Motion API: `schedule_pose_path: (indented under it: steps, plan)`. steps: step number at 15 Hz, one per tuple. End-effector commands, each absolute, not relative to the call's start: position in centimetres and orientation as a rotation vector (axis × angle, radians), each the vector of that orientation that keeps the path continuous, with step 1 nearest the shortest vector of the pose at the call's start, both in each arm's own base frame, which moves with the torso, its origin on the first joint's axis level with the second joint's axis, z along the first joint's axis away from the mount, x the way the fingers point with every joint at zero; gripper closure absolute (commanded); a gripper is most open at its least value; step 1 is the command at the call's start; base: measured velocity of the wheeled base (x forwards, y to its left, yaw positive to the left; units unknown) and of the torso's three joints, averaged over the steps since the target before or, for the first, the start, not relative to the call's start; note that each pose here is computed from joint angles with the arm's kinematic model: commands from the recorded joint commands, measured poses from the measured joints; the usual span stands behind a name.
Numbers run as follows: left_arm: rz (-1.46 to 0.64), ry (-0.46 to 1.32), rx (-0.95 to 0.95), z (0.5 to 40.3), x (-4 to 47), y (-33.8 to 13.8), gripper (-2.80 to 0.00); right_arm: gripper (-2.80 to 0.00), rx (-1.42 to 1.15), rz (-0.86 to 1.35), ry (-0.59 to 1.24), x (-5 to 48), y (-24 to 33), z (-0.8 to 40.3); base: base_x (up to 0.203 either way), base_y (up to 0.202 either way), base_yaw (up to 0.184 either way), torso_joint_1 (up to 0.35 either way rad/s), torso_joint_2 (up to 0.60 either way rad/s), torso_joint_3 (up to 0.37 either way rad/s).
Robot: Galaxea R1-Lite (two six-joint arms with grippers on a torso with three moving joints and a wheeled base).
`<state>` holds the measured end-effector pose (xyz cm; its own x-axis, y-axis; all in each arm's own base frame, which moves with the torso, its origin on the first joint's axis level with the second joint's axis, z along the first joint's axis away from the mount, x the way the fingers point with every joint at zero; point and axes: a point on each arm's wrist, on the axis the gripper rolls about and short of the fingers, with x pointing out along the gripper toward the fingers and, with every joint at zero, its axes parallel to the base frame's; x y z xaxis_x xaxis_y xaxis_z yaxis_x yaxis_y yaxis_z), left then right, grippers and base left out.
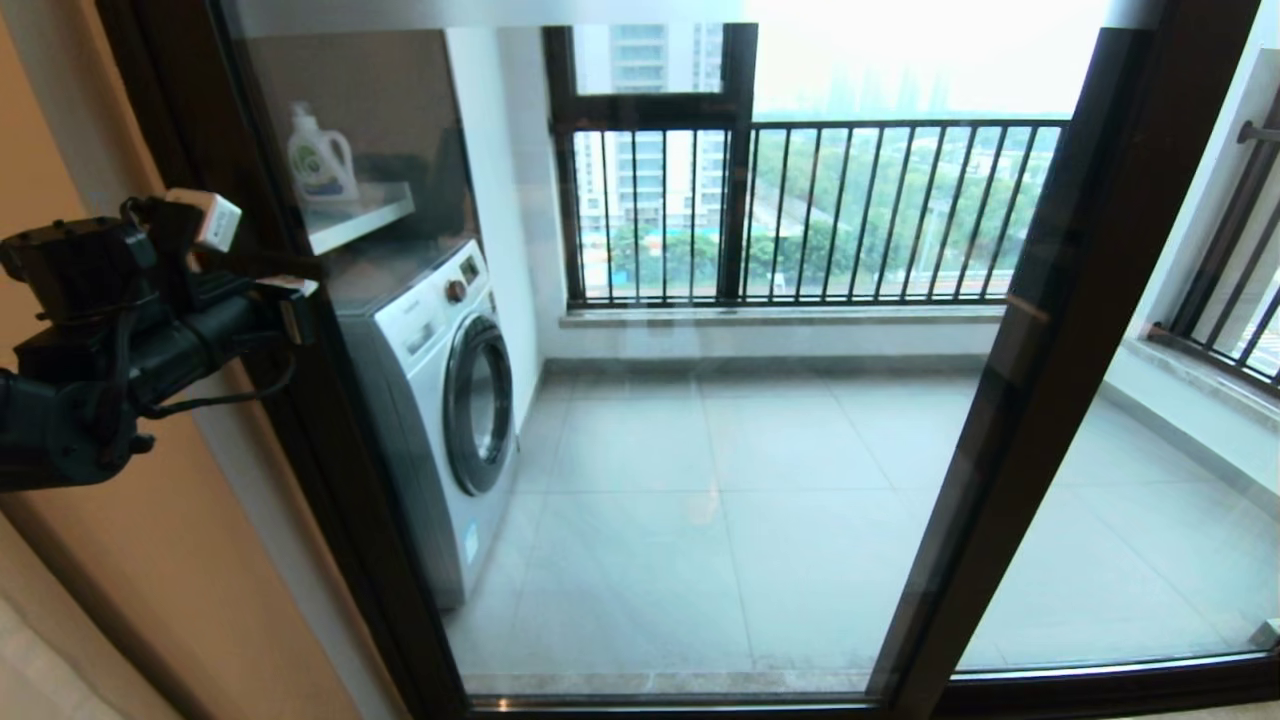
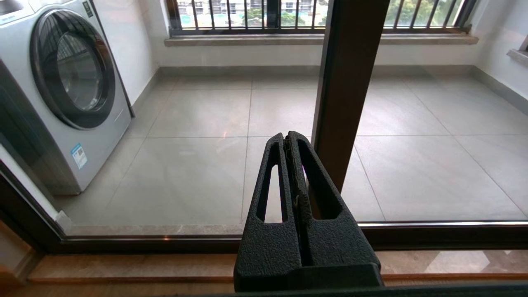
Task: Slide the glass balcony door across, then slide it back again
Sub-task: Close the slid door
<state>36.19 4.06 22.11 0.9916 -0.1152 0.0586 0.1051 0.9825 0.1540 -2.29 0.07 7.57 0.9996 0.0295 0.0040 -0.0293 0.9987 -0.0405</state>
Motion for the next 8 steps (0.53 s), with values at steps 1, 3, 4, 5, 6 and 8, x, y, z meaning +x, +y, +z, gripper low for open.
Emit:
schedule_pose_path:
  steps: [1,3,4,5,6,8]
  plan:
    - [-0.113,-0.093,0.155,22.9,36.2,3.5,0.00,0.00,-0.041,0.030,-0.001,-2.3,0.1,7.5,0.000,0.000,0.000,0.000,0.00,0.000]
    - [-0.116,-0.096,0.154,23.9,36.0,3.2,0.00,0.00,-0.041,0.031,-0.001,-2.3,0.1,7.5,0.000,0.000,0.000,0.000,0.00,0.000]
    - [-0.117,-0.101,0.154,24.4,35.9,3.1,0.00,0.00,-0.041,0.031,-0.001,-2.3,0.1,7.5,0.000,0.000,0.000,0.000,0.00,0.000]
    - [-0.118,-0.103,0.155,24.5,35.9,3.1,0.00,0.00,-0.041,0.031,-0.001,-2.3,0.1,7.5,0.000,0.000,0.000,0.000,0.00,0.000]
    - [-0.118,-0.096,0.154,24.3,35.6,3.1,0.00,0.00,-0.041,0.031,-0.001,-2.3,0.1,7.5,0.000,0.000,0.000,0.000,0.00,0.000]
    - [-0.122,-0.058,0.146,23.2,34.9,3.0,0.00,0.00,-0.041,0.031,-0.001,-2.3,0.1,7.5,0.000,0.000,0.000,0.000,0.00,0.000]
